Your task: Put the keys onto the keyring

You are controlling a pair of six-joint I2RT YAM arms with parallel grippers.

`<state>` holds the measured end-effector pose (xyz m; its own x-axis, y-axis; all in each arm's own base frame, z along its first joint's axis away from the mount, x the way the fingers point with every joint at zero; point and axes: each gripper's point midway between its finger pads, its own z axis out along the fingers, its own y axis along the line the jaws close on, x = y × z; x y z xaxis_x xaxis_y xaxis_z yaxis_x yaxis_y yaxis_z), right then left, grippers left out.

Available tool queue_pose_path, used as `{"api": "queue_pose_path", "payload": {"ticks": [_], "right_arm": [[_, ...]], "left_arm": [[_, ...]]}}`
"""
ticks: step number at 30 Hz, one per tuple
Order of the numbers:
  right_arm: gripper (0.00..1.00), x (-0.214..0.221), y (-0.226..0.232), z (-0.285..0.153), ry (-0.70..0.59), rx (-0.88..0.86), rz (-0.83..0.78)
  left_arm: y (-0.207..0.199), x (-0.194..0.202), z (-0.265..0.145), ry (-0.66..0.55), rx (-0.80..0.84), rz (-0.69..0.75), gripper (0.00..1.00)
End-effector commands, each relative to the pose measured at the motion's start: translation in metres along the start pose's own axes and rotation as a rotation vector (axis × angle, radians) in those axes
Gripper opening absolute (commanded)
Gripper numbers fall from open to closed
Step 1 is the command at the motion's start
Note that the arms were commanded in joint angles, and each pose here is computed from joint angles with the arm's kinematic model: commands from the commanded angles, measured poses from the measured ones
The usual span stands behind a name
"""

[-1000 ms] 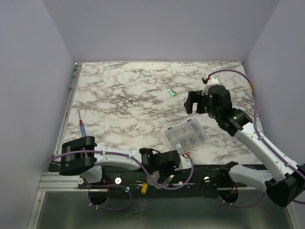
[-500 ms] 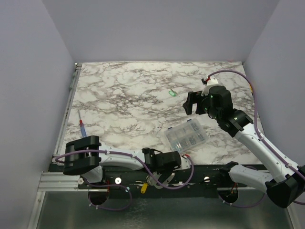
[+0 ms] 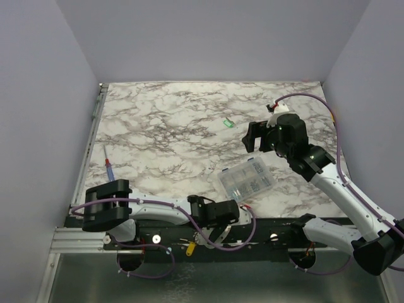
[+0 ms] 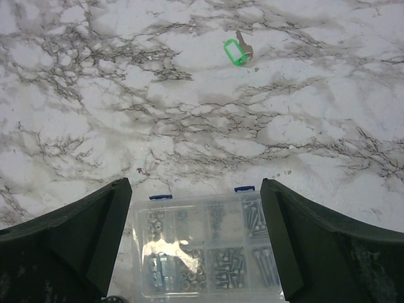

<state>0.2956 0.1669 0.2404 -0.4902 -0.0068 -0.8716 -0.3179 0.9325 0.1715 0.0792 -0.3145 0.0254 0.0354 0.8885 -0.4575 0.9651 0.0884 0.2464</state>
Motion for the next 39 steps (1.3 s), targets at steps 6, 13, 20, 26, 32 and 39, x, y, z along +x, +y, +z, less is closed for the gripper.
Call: {"api": "queue_pose_path", "payload": {"ticks": [6,13,20,26,32,39], "right_arm": [[0.94,-0.010,-0.001,-0.008,-0.062,-0.009,0.000],[0.94,-0.016,-0.002,-0.013,-0.100,-0.004,0.015],[0.92,0.001,0.017,0.004,-0.024,-0.104,0.019],[0.89,0.020,0.037,0.019,0.055,-0.214,0.030],[0.88,0.027,0.031,0.032,0.083,-0.167,0.051],[0.87,0.046,0.033,0.032,0.140,-0.196,0.022]], "left_arm": [[0.058,-0.041,-0.062,-0.191,-0.098,-0.183,0.00],[0.120,-0.021,-0.075,-0.235,-0.230,-0.455,0.00],[0.177,0.025,-0.075,-0.224,-0.394,-0.792,0.00],[0.186,0.038,-0.049,-0.177,-0.395,-1.085,0.00],[0.186,0.046,-0.006,-0.114,-0.391,-1.148,0.00],[0.201,0.042,0.007,-0.189,-0.332,-1.228,0.00]]}}
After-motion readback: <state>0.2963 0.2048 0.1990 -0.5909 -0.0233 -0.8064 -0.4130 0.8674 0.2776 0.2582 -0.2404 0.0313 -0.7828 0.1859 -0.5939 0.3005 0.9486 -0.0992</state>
